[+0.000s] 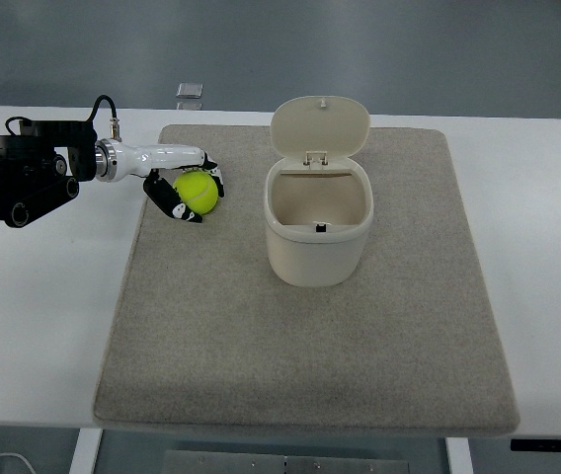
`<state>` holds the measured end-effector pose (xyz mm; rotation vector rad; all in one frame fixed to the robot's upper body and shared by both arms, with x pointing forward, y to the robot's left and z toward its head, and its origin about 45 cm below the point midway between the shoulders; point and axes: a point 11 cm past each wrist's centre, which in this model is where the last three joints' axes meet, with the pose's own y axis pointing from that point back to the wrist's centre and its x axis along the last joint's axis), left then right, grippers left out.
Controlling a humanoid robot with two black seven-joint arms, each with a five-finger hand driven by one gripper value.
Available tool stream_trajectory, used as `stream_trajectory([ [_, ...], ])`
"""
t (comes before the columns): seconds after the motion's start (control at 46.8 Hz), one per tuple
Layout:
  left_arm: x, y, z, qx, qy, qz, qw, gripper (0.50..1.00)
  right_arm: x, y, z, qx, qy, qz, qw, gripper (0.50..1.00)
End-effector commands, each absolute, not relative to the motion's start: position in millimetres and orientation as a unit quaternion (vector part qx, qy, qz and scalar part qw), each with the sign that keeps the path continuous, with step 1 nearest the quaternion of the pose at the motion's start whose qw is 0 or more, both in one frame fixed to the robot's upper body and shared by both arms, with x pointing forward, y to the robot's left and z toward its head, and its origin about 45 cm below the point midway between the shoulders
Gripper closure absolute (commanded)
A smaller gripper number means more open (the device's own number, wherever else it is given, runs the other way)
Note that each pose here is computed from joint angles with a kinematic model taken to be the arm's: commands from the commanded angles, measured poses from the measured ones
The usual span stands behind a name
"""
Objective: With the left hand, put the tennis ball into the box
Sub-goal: 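Close the left hand fingers around the tennis ball, then lift the ball high with the left hand, swinging the arm up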
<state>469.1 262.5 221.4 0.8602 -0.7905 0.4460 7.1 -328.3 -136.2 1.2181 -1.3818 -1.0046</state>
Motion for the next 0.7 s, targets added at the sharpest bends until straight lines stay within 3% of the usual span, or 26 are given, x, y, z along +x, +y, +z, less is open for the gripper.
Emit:
stream_trajectory([
  [0.0, 469.6, 262.0, 222.7, 0.399, -0.37, 0.211, 0.812, 1.0, 7.3, -328.0, -136.2, 0.504, -0.571, -0.415, 0.498, 0.562],
  [0.149, 473.5, 258.7, 230.8, 0.384, -0.369, 0.226, 0.815, 1.0, 6.4, -328.5, -136.2, 0.503, -0.571, -0.415, 0.499, 0.562],
  [0.256, 485.3, 252.3, 256.7, 0.329, -0.355, 0.284, 0.828, 1.0, 7.3, -328.5, -136.1, 0.503, -0.571, -0.415, 0.498, 0.562],
  [0.47, 518.1, 275.0, 337.7, 0.118, -0.247, 0.473, 0.837, 1.0, 7.3, -328.5, -136.1, 0.503, -0.571, -0.415, 0.498, 0.562],
  [0.683, 527.6, 269.7, 384.3, -0.074, -0.135, 0.531, 0.833, 1.0, 7.3, -328.0, -136.2, 0.504, -0.571, -0.415, 0.498, 0.562],
])
